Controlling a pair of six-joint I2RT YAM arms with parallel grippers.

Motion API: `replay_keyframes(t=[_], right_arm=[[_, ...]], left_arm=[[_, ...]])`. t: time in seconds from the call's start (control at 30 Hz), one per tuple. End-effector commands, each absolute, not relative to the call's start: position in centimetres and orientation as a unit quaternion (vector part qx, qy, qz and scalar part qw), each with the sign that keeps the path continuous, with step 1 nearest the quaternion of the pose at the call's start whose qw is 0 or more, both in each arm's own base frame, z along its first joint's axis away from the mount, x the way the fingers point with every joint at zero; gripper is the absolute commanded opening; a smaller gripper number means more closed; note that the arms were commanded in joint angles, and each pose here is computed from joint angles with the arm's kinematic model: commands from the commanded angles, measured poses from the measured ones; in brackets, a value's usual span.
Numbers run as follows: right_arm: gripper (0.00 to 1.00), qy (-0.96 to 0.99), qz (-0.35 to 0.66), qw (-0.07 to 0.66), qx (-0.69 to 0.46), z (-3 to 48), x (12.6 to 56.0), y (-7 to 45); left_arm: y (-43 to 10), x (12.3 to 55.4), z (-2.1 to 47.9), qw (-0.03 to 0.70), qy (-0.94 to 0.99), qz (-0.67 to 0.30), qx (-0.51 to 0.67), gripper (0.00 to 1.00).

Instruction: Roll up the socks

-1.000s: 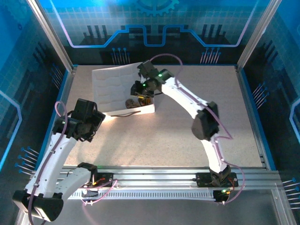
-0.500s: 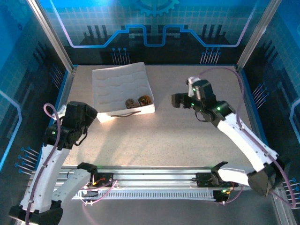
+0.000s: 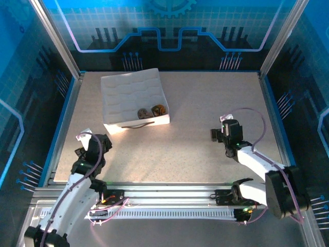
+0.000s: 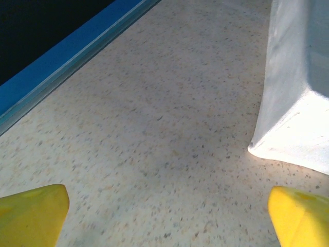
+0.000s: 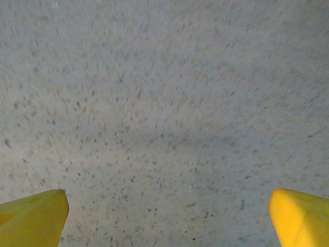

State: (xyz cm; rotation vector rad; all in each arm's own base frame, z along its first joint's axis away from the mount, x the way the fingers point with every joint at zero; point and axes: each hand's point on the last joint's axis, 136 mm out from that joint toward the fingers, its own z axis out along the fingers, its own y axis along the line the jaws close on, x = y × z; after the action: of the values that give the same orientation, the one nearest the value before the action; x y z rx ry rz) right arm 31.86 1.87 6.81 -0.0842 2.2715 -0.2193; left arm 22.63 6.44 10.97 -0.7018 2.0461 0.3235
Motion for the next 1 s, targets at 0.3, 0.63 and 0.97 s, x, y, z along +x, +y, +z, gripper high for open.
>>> replay_keyframes(t=[0.3, 0.63, 0.97], right_arm=[[1.00, 0.845, -0.002, 0.532, -0.055, 10.0, 41.5, 2.6], [1.00, 0.771, 0.019, 0.631, -0.082, 10.9, 37.8, 3.6], [1.00, 0.814, 0.005, 0.578, -0.064, 9.8, 40.0, 3.0]], left_arm=[[9.2, 31.7, 11.6, 0.586, 0.746, 0.054, -0.311, 0.99], [5.3, 34.6, 12.3, 0.660, 0.730, 0.005, -0.179, 0.99], [2.6, 38.4, 10.1, 0.610, 0.786, 0.000, -0.105, 0.99]])
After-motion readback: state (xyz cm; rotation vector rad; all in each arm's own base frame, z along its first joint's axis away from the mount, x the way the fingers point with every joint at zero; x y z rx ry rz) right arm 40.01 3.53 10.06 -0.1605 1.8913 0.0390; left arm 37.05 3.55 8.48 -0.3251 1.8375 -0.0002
